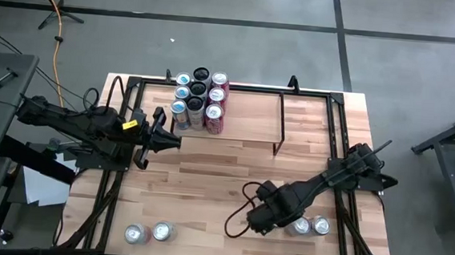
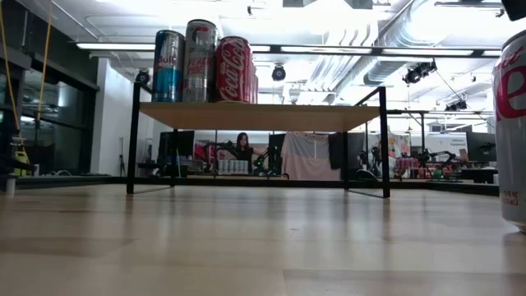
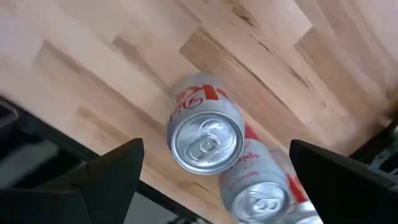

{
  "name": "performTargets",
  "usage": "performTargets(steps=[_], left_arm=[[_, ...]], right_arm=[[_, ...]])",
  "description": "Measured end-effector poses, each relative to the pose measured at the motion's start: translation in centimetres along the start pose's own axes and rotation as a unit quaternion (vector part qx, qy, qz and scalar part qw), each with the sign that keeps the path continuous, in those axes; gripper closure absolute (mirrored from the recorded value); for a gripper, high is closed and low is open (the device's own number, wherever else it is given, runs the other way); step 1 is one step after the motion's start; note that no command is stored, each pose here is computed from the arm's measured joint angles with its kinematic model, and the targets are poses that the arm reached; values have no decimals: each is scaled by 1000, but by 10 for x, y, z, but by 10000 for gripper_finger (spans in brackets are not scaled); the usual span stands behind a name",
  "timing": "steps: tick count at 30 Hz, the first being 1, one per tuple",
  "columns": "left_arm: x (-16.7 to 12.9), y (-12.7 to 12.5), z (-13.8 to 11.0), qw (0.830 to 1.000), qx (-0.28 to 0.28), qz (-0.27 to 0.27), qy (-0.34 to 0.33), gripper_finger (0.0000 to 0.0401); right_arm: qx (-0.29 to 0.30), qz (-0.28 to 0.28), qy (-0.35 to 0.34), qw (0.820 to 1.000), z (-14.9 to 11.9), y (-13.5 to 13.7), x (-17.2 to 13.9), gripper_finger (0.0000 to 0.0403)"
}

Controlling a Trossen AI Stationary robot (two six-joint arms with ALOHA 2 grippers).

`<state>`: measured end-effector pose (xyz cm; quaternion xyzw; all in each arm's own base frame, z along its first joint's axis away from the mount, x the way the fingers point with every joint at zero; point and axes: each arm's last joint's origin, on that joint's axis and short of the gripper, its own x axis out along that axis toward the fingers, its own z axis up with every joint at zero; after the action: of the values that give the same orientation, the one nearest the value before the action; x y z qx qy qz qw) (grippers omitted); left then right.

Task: Place canned beverage on shelf
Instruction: Put the middle red-silver soda can on the shelf

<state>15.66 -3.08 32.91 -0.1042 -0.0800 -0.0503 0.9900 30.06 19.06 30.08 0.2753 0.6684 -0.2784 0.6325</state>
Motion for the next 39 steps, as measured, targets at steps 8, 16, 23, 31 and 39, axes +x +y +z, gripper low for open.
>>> performTargets(steps=[8,16,23,31,39], left_arm=[[0,0,0,1000,9,0,0,401],[-3,0,3,1000,20,0,-9,401],[-7,0,7,1000,20,-2,-22,401],[-8,0,8,1000,20,-2,-24,401],[-8,0,8,1000,20,-2,-23,401]], right_arm=[[100,-26,17,994,-13,-3,15,13],[199,48,-5,979,-22,-12,29,13],[237,73,-5,969,-21,-11,42,13],[263,69,5,962,-21,-12,60,13],[269,97,9,958,-17,-8,75,34]])
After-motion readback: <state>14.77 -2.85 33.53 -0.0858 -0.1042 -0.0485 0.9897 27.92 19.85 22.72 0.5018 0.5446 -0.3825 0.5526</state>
